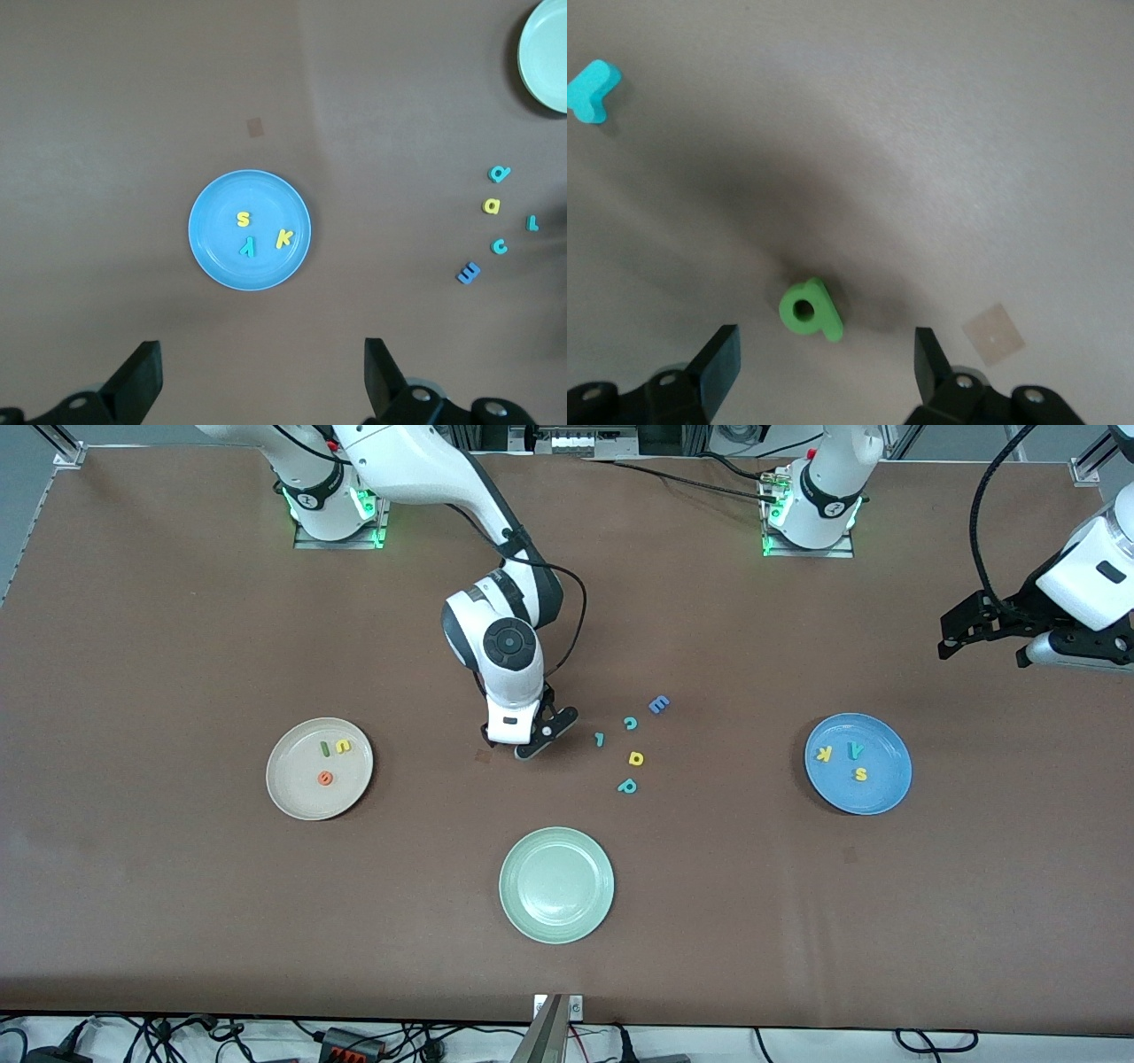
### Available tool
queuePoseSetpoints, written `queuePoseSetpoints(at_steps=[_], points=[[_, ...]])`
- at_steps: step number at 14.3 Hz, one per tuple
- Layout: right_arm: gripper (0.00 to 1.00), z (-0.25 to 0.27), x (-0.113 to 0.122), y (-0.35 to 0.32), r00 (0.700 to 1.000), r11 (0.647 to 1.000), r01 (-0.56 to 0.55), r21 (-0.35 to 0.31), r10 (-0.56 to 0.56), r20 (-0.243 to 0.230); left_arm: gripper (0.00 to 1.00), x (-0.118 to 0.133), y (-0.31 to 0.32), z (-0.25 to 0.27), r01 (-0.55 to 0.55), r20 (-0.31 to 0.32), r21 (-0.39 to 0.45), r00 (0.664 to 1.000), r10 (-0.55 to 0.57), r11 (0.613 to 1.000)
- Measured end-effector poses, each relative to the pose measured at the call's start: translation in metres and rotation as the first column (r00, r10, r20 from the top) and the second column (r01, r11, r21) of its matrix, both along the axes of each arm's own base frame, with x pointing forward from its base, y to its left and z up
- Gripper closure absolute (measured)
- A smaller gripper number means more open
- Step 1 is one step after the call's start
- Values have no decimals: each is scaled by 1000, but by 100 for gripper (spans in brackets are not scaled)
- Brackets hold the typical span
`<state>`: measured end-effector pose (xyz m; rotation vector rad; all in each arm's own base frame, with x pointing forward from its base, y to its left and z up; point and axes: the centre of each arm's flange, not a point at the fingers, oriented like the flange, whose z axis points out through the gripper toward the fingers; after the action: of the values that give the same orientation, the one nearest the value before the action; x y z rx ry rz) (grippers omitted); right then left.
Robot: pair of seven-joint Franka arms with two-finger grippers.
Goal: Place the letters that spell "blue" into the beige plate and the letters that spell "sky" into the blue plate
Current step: 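Grasp the green g with the right gripper, then carry the green g to the beige plate and release it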
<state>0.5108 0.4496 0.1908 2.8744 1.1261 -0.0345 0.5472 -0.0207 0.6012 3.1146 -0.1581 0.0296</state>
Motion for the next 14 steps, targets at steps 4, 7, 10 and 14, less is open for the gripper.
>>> queuePoseSetpoints(at_steps=[4, 7, 10, 14], points=[[21, -5, -3, 7, 999, 999, -49, 18, 48, 17, 0, 0, -3, 8, 17, -10, 0, 1000, -17, 1000], [41, -10, -7, 10, 998, 998, -54, 17, 54, 10, 0, 6, -5, 10, 28, -11, 0, 1000, -28, 1000], [44, -16, -7, 8, 998, 998, -55, 11, 54, 8, 0, 10, -5, 7, 79, -15, 0, 997, -79, 997], [49, -15, -5, 8, 999, 998, -54, 14, 53, 11, 0, 10, -5, 7, 84, -15, 0, 996, -84, 996]])
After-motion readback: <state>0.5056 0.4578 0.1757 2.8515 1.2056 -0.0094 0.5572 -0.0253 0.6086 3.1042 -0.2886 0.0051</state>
